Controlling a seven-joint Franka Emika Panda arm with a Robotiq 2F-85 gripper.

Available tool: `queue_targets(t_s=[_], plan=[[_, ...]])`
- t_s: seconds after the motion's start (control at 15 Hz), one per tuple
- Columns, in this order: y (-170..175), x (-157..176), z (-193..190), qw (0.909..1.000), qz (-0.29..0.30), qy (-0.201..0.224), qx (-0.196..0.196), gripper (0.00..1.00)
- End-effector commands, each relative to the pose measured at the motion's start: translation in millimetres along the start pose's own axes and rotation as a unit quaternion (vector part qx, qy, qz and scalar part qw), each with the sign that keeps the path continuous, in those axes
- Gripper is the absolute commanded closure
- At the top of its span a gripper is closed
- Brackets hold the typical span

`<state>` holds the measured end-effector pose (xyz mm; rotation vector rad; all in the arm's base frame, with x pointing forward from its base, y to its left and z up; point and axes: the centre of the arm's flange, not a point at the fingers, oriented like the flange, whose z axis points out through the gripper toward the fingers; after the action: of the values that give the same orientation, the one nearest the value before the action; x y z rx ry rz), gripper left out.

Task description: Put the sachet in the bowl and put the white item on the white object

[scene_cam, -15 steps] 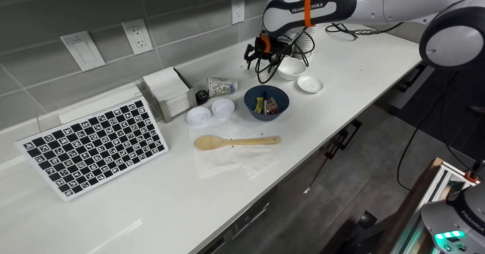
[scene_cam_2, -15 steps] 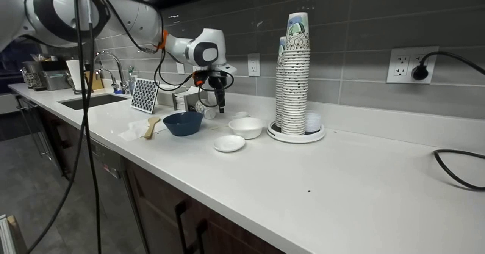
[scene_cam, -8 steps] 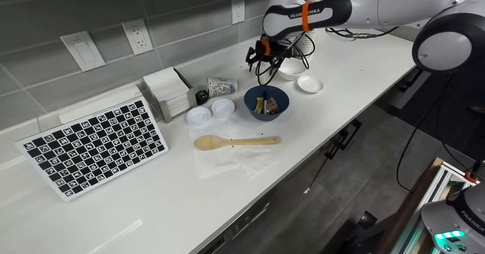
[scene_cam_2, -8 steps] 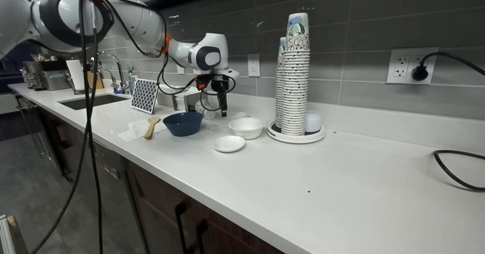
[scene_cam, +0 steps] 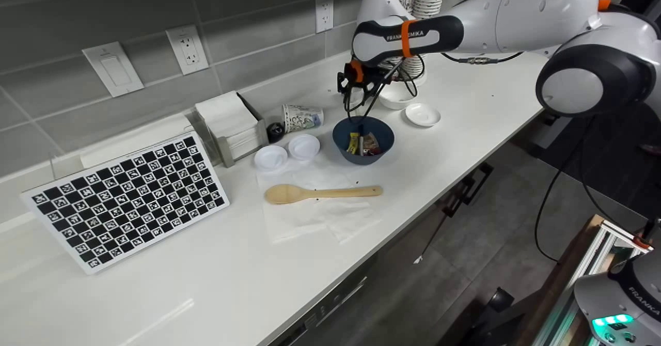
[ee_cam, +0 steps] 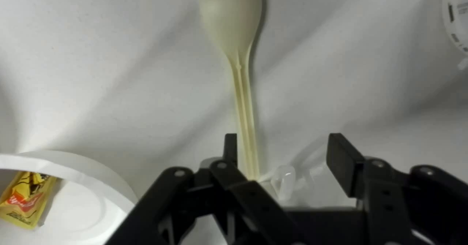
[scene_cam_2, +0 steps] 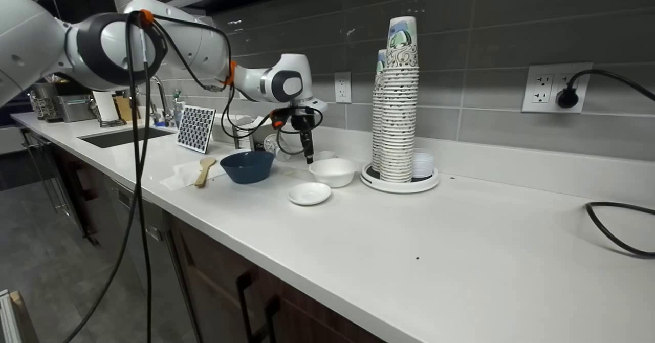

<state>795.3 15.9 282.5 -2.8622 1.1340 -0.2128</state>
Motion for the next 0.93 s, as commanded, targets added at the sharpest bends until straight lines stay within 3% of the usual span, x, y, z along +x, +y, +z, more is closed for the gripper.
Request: queue_targets(t_s=[0.0,0.33,0.53,0.67,0.73,0.87], plan=[[-34,18,4,0.9995,-0.002,0.021,-0.023,0.4],[-41,24,6,0.998,-0.006,0.043,-0.047,0.42],[-39,30,7,0.997,-0.002,0.055,-0.054,0.48],[-40,31,10,0.9967,-0.002,0.061,-0.054,0.73],[-41,32,11,0.9966,-0.002,0.06,-0.055,0.74],[-43,30,15,0.9966,-0.004,0.061,-0.056,0.89]])
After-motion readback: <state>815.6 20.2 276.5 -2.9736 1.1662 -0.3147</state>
